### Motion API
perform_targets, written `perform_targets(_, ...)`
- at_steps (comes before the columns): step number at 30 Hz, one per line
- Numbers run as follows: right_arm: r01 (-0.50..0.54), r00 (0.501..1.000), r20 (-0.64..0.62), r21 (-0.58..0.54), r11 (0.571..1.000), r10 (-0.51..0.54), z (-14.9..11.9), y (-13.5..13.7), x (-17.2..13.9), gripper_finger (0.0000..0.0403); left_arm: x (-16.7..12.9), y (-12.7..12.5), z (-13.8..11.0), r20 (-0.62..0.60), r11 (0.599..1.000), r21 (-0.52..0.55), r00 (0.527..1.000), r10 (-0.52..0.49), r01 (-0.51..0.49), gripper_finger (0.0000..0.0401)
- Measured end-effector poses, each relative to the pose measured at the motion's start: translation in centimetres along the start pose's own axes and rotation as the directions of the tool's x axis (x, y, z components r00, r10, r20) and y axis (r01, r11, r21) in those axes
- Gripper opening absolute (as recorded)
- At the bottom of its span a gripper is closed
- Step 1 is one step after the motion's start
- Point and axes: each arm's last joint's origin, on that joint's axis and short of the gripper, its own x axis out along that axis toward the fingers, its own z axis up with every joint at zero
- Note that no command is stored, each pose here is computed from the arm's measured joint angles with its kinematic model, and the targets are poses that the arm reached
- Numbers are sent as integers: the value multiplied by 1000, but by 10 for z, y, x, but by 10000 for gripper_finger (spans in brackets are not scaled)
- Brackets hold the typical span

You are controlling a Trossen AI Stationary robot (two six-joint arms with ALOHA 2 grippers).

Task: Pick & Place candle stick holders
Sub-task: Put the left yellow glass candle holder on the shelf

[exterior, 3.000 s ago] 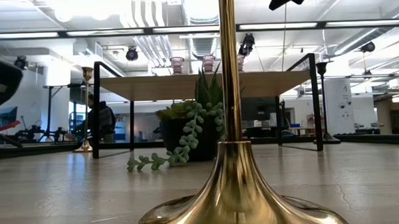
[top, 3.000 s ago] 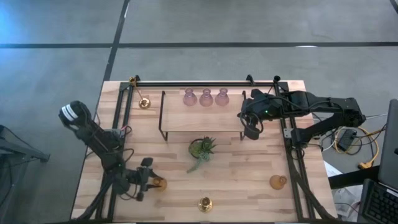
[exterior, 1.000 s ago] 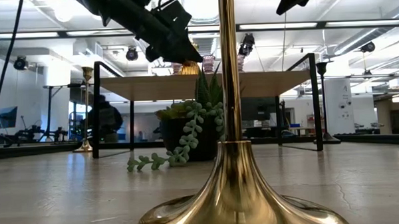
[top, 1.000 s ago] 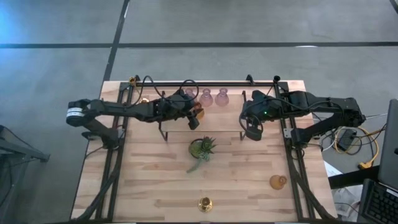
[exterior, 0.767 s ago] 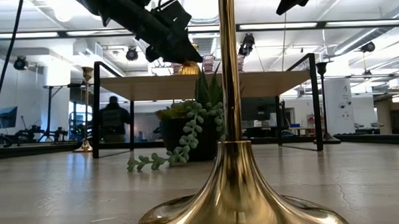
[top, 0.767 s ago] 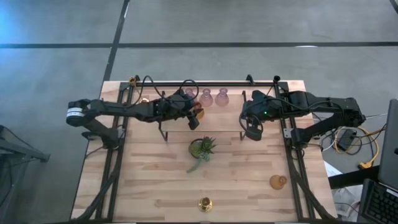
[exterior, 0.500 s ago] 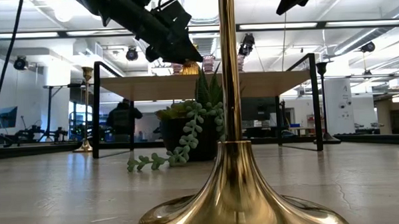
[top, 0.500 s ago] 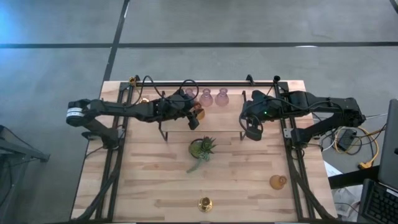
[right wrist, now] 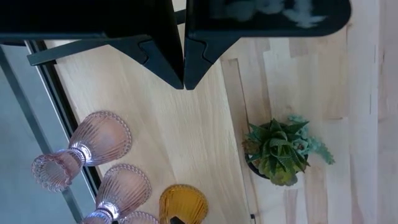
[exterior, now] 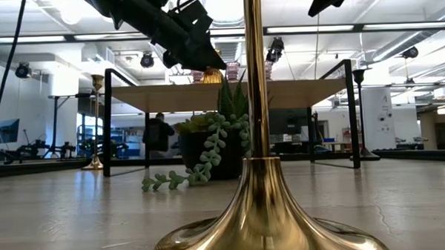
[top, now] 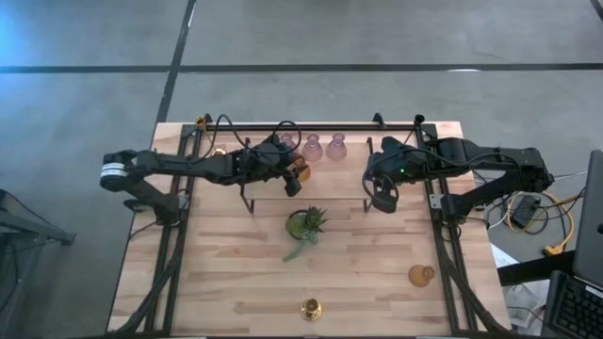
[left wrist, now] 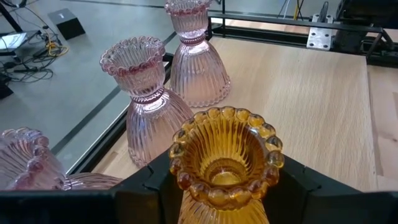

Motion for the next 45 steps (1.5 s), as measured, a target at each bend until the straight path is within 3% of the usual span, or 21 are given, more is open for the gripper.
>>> perform_targets(9, 0, 1000, 0, 1, 1000, 0, 0, 0, 0, 8, 0, 2, -1, -16, 1000, 2, 1000, 6, -6, 187)
perform_targets(18, 0, 1000, 0, 1, 1000, 0, 0, 0, 0, 8, 0, 1, -2, -20, 1000, -4, 1000, -24, 24, 282)
perform_targets(22, 0, 1000, 0, 1, 1000, 0, 0, 0, 0, 8, -3, 1, 1, -10, 999, -8, 999, -43, 43, 305)
perform_targets(33, 0, 1000, -3, 0, 1000, 0, 0, 0, 0, 8, -31, 9, 16, 47, 999, -18, 998, -41, 42, 303)
perform_targets(41, 1, 1000, -6, 4, 1000, -1, -1, 0, 0, 8, -67, 19, 33, 142, 999, -8, 989, -45, 47, 303)
perform_targets(45, 2, 1000, -13, 3, 1000, -2, -1, 0, 0, 8, -87, 22, 38, 172, 991, 6, 977, -129, 130, 302)
